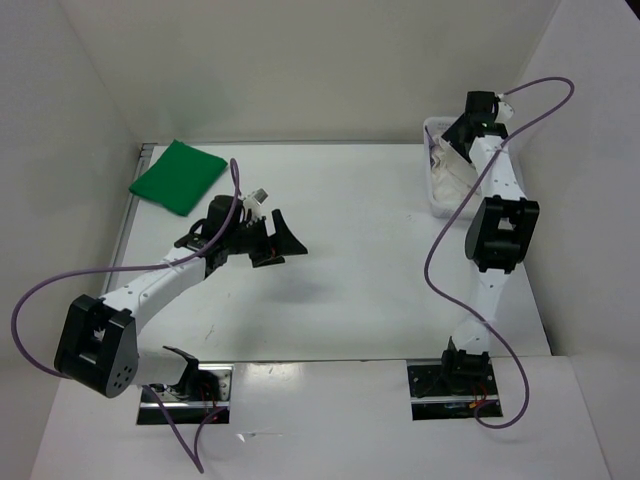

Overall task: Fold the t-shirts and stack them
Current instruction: Grab crumpled tshirt from bin with the right arm

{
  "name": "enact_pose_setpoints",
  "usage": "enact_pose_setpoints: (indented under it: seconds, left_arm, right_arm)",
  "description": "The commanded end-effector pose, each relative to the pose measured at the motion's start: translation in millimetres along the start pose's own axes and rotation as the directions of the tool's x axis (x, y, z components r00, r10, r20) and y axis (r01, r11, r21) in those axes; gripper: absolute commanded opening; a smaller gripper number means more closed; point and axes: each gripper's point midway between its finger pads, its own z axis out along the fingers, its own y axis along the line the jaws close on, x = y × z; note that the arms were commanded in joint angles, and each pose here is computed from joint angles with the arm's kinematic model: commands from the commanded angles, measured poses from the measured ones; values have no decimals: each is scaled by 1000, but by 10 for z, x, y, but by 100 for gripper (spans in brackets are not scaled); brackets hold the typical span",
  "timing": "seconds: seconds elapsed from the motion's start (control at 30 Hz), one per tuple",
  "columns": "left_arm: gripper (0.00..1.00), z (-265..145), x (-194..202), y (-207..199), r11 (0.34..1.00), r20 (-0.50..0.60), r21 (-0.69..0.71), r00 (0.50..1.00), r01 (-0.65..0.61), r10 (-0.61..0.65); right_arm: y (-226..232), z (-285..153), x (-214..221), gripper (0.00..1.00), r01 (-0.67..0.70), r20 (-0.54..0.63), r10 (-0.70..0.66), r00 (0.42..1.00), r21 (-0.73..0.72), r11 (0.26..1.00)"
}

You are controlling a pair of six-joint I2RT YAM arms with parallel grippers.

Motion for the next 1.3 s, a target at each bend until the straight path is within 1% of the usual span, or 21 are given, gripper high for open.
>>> enact_pose_setpoints:
  seconds: [0.0, 0.03, 0.13, 0.23, 0.27, 0.3, 0.4, 0.43, 0.5, 0.53, 0.63, 0.67, 0.73, 0.77, 0.83, 0.87, 1.03, 1.13, 1.17, 1.2, 1.27]
  left_arm:
    - [99, -46, 28, -14, 999, -1, 16, 999, -34, 34]
    - [99, -49, 46, 0, 1000, -8, 10, 1000, -29, 29]
    - [99, -64, 28, -19, 1000, 4, 8, 1000, -12, 12]
    - [99, -57, 64, 14, 1000, -4, 1, 1000, 8, -8]
    - [99, -71, 44, 2, 1000, 9, -2, 1000, 14, -14]
    - [99, -71, 44, 2, 1000, 9, -2, 1000, 14, -14]
    - [99, -69, 33, 10, 1000, 16, -8, 1000, 23, -23]
    - [99, -69, 33, 10, 1000, 16, -8, 1000, 23, -23]
    - [99, -87, 25, -12, 1000, 21, -3, 1000, 19, -18]
    - [99, -87, 25, -12, 1000, 21, -3, 1000, 19, -18]
    - [99, -74, -2, -23, 1000, 19, -6, 1000, 12, -12]
    - [99, -95, -109, -107, 1000, 46, 4, 999, -20, 20]
    - [99, -79, -194, -101, 1000, 49, -6, 999, -9, 10]
    - [99, -107, -277, -121, 1000, 70, -3, 998, -10, 11]
    - [99, -135, -389, -191, 1000, 80, 5, 997, -11, 10]
    - [99, -140, -478, -164, 1000, 100, -5, 995, -4, 5]
    - [98, -255, -772, -320, 1000, 163, 15, 987, -14, 12]
    - [97, -303, -969, -358, 1000, 200, 19, 980, -3, -1]
    - [97, -341, -1051, -350, 1000, 225, 14, 974, 14, -17]
    - [97, -357, -1076, -331, 1000, 232, 13, 972, 28, -30]
    - [95, -398, -1177, -267, 999, 269, -2, 962, 52, -50]
  right_arm:
    - [41, 288, 23, 64, 31, -39, -32, 999, -7, 999]
    - [131, 286, -67, 64, 37, -24, -38, 999, -34, 999]
    - [289, 355, -6, 63, 30, -49, -36, 998, -115, 993]
    - [346, 385, -69, 51, 9, -39, -15, 999, -151, 988]
    - [364, 417, -44, 45, 9, -47, -17, 999, -160, 987]
    - [392, 378, -97, 32, 8, -39, -15, 999, -166, 986]
    - [363, 342, -72, 16, 9, -47, -17, 999, -160, 987]
    - [397, 193, -240, 15, 5, 1, -5, 1000, -169, 986]
    - [329, 112, -264, 8, 4, 27, 0, 1000, -154, 988]
    - [344, -126, -464, 6, -12, 83, 25, 996, -159, 987]
    - [251, -368, -520, 2, -26, 116, 43, 992, -149, 989]
    - [240, -607, -597, 1, -29, 139, 52, 989, -167, 986]
    - [261, -896, -698, 0, -31, 166, 65, 984, -204, 979]
    - [288, -1247, -832, 0, -31, 203, 83, 976, -249, 968]
    - [310, -1635, -969, 0, -28, 245, 106, 964, -300, 953]
    - [305, -2028, -1112, 0, -25, 293, 132, 947, -341, 940]
    - [608, -3294, -1191, 0, 85, 384, 141, 913, -517, 852]
    - [864, -4313, -1310, 0, 168, 426, 188, 885, -669, 724]
    - [890, -4560, -1287, 0, 185, 421, 190, 887, -701, 689]
    - [998, -4837, -1212, 0, 224, 404, 174, 898, -761, 609]
    - [1134, -5508, -1171, 0, 237, 353, 225, 908, -877, 418]
